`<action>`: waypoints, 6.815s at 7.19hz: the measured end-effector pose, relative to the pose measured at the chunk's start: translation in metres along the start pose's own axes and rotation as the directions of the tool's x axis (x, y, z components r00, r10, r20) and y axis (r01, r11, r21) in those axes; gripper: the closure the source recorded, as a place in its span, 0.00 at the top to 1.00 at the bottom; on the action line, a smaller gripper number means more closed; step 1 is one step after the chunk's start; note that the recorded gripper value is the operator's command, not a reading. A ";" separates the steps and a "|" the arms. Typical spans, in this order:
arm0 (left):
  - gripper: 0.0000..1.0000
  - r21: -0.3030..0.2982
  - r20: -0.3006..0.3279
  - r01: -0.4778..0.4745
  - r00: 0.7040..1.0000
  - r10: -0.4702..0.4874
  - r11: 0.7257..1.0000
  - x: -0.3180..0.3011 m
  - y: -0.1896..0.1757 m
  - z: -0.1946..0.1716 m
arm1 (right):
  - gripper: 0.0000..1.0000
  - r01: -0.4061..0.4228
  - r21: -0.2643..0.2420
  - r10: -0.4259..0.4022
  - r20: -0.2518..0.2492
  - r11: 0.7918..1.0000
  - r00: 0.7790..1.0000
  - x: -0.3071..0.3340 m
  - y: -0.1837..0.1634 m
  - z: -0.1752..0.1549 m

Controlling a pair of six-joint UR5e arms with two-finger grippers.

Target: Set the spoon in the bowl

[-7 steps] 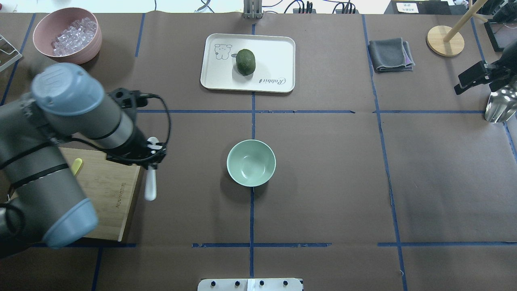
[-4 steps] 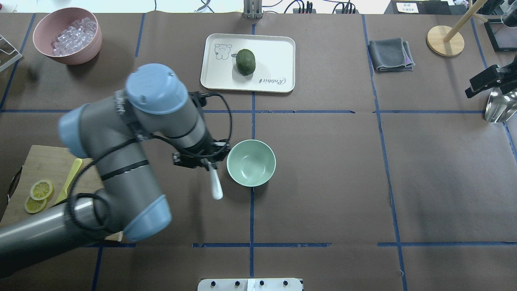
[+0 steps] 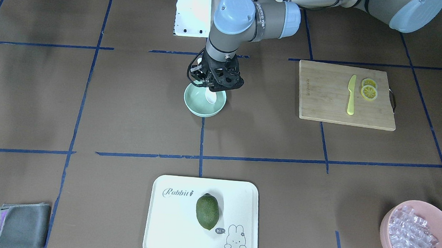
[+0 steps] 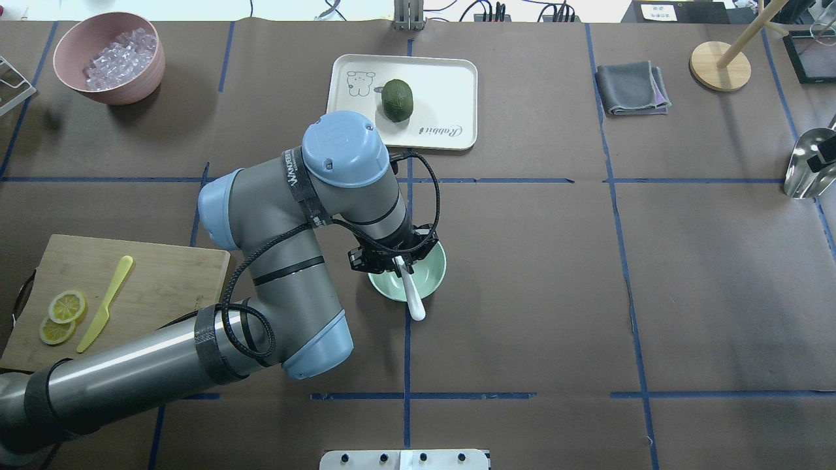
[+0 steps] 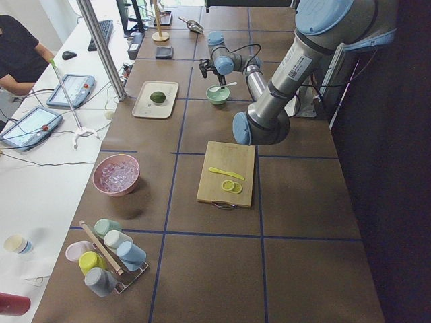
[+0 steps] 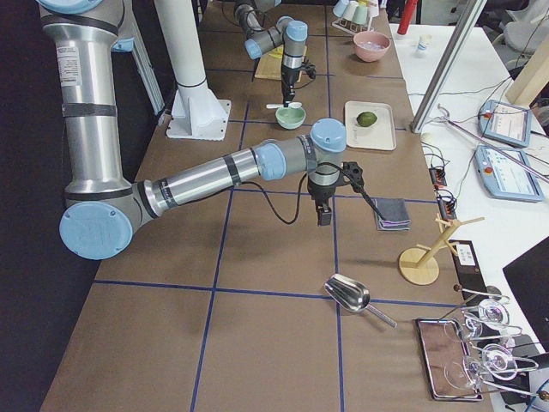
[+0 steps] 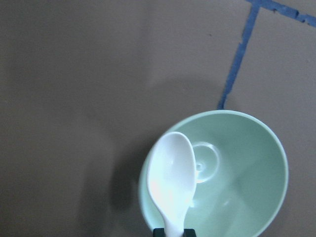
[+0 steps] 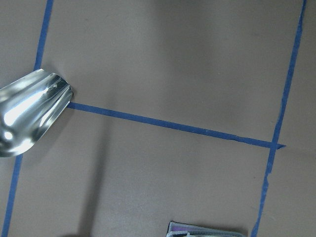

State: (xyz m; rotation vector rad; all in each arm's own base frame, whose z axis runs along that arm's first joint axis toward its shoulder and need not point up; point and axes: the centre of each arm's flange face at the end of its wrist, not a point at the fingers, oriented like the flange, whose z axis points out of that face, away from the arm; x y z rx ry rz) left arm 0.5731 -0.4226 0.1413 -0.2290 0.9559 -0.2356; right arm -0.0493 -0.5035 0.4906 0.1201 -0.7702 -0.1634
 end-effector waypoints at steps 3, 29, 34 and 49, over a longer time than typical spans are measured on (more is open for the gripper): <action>1.00 0.008 0.004 0.001 1.000 -0.001 1.000 0.001 -0.001 0.003 | 0.99 0.002 0.001 -0.002 -0.002 1.000 1.000 0.003 0.001 -0.001; 1.00 0.016 0.214 -0.457 0.870 0.444 0.889 -0.771 -0.251 -0.231 | 1.00 -0.118 -0.001 0.118 0.084 0.993 0.989 0.178 0.055 0.022; 1.00 0.048 0.126 -0.362 0.927 0.354 0.931 -0.759 -0.252 -0.232 | 1.00 -0.123 -0.006 0.123 0.086 0.992 0.989 0.179 0.058 0.024; 1.00 0.050 0.162 -0.373 0.919 0.361 0.927 -0.760 -0.254 -0.233 | 1.00 -0.166 -0.022 0.168 0.085 0.986 0.982 0.197 0.075 0.032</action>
